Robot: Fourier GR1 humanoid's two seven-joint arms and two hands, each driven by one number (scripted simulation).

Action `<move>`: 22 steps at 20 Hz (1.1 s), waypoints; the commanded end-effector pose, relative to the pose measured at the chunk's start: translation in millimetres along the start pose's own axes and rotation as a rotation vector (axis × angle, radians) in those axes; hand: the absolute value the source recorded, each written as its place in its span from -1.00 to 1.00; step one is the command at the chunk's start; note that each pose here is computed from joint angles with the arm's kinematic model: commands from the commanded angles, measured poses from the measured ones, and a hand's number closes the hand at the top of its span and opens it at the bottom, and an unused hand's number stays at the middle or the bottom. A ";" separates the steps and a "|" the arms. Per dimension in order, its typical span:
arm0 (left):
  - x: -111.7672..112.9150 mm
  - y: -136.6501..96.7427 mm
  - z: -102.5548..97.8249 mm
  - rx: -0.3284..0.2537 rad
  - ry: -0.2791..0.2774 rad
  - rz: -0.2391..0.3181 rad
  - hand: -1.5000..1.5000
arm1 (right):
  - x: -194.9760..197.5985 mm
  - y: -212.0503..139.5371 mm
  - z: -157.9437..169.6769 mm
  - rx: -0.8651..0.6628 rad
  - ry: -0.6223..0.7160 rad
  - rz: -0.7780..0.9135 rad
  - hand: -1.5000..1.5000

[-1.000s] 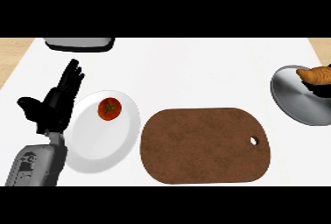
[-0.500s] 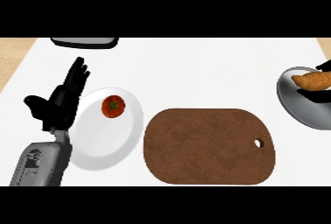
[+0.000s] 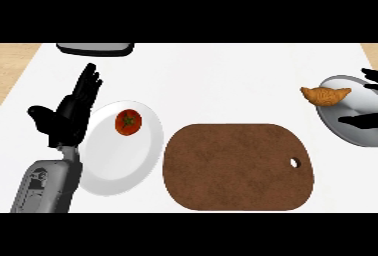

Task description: Pick the croissant from the cutting board and place it in the pan

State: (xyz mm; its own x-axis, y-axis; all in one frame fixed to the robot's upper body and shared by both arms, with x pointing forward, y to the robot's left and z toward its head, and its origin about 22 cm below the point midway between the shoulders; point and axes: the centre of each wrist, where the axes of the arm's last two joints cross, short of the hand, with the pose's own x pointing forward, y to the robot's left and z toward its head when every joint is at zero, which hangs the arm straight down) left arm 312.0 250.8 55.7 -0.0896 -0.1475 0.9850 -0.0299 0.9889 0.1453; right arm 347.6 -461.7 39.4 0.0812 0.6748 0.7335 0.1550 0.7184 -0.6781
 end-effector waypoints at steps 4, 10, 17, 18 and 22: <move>-3.4 8.4 -0.8 0.025 0.016 -0.003 0.00 | -9.8 -23.7 7.7 -0.187 -0.110 -0.254 -1.00; -14.1 20.5 0.9 0.056 0.038 -0.001 0.00 | -51.1 -51.6 49.9 -0.070 -0.134 -0.449 -1.00; -10.7 19.7 14.4 0.079 0.033 -0.021 0.00 | -84.0 -111.1 108.3 -0.003 -0.197 -0.528 -1.00; -13.3 14.9 15.9 0.076 0.038 -0.017 0.00 | -77.7 -116.8 102.2 0.007 -0.223 -0.526 -1.00; -1.3 32.8 12.5 0.063 0.056 -0.010 0.00 | -87.2 -137.4 126.7 -0.010 -0.204 -0.543 -1.00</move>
State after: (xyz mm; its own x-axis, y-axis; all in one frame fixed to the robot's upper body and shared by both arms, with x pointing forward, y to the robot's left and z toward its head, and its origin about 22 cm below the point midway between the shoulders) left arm 301.2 276.4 52.2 -0.0462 -0.1596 0.9861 -0.1026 0.9827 0.1542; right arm 220.9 -581.8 57.5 -0.0644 0.3492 0.9348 0.2386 0.9150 -0.3254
